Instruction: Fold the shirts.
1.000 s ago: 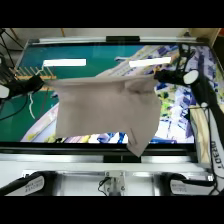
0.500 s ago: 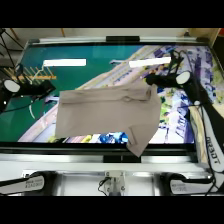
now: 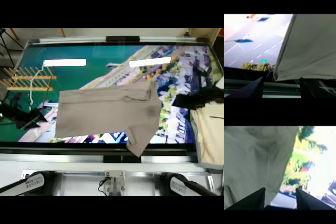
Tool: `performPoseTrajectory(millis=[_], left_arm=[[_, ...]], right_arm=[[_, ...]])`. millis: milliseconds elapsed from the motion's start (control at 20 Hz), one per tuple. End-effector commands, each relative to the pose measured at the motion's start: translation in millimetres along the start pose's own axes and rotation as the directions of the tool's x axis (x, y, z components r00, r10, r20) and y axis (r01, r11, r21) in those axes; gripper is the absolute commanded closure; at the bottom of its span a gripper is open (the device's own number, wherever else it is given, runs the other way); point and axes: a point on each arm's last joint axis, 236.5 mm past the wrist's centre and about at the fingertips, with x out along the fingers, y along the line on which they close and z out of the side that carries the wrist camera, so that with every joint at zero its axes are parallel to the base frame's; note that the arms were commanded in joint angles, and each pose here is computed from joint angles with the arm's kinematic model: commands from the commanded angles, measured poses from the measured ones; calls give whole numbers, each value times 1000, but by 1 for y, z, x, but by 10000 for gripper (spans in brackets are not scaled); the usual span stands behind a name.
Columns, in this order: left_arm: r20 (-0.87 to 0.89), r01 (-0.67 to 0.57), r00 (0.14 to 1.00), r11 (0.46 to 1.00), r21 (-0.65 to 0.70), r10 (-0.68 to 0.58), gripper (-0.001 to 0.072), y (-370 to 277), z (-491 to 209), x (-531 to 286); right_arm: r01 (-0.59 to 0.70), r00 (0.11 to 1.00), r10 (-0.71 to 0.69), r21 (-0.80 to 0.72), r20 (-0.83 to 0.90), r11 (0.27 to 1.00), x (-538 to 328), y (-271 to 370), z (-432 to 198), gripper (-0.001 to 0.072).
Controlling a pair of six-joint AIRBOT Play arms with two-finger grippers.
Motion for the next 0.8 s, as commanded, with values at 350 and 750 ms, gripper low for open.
performPoseTrajectory(millis=[350,750], left_arm=[[20,109,994,987,-114,-108,163,6,-40,71],[55,111,993,974,-197,-102,672,4,-33,89]], right_arm=[[-24,989,35,81,-144,996,9,-13,-67,223],[-16,990,31,111,-136,994,15,-15,-67,221]])
